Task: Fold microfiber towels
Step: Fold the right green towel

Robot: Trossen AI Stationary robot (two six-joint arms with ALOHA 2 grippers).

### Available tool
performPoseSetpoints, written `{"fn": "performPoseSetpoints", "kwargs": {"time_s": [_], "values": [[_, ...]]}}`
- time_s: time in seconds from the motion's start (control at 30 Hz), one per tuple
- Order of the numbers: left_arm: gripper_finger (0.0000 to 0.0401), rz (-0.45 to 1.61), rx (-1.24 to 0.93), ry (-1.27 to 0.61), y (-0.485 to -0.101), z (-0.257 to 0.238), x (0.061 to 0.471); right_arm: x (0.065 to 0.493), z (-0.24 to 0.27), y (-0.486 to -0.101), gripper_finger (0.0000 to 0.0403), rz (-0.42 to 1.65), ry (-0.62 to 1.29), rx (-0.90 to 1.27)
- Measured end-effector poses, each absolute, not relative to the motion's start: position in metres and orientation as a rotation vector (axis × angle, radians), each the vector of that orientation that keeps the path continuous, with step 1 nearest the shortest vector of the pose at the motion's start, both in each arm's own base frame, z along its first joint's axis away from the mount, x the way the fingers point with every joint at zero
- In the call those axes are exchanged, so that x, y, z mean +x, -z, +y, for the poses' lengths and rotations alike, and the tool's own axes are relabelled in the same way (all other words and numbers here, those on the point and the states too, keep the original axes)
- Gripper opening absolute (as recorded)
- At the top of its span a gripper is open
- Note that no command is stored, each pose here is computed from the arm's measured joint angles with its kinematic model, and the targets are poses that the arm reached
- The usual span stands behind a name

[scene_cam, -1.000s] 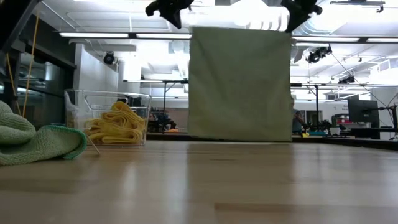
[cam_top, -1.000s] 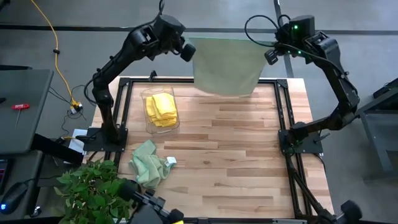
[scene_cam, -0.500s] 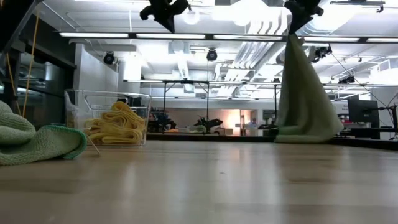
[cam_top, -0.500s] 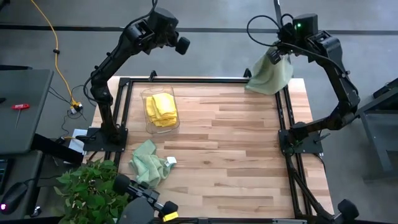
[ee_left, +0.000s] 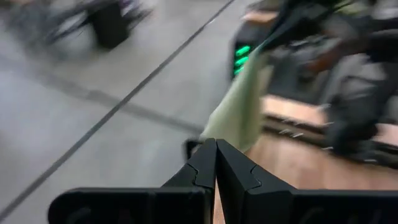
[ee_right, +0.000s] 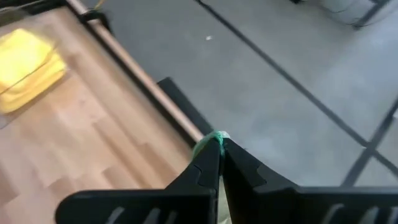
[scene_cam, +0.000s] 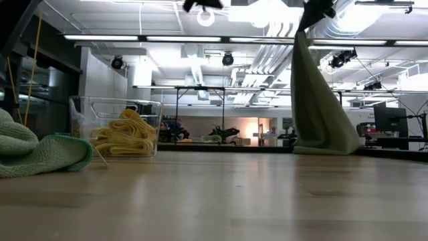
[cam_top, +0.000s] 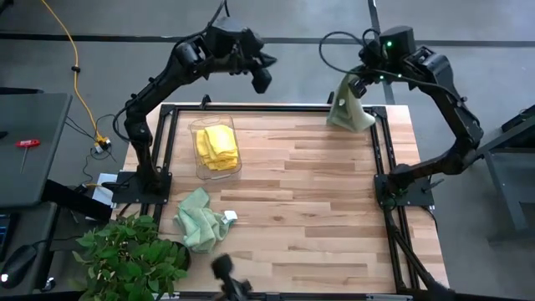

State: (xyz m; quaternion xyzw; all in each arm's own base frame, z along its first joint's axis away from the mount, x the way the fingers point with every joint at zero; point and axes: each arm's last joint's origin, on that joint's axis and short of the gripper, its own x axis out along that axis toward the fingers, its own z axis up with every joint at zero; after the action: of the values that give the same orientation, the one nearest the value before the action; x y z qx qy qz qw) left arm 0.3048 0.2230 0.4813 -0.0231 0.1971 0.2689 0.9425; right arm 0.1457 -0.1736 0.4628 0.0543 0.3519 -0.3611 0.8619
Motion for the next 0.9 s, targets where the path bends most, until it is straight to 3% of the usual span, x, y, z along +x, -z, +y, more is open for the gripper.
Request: {"fn": "performPoseSetpoints", "kwargs": {"time_s": [0.17,0.43,0.73,0.9], "values": [[0.0,0.349,0.004,-0.338,-0.473,0.208,0.328,0.16,-0.155,-0.458,0.0,0.782,0.666,0.139],[0.0023,0.504,0.147,-0.54,-0.454,0.2,0.34,0.172,-0.134,-0.459,0.0,0.772,0.595,0.179],[0.0146,0.482,0.105,-0.426,-0.455,0.183,0.348,0.177,-0.125,-0.459,0.0,0.75,0.568,0.227],[0.0204,0.524,0.103,-0.34,-0.439,0.158,0.366,0.18,-0.126,-0.46,0.0,0.682,0.645,0.392]]}}
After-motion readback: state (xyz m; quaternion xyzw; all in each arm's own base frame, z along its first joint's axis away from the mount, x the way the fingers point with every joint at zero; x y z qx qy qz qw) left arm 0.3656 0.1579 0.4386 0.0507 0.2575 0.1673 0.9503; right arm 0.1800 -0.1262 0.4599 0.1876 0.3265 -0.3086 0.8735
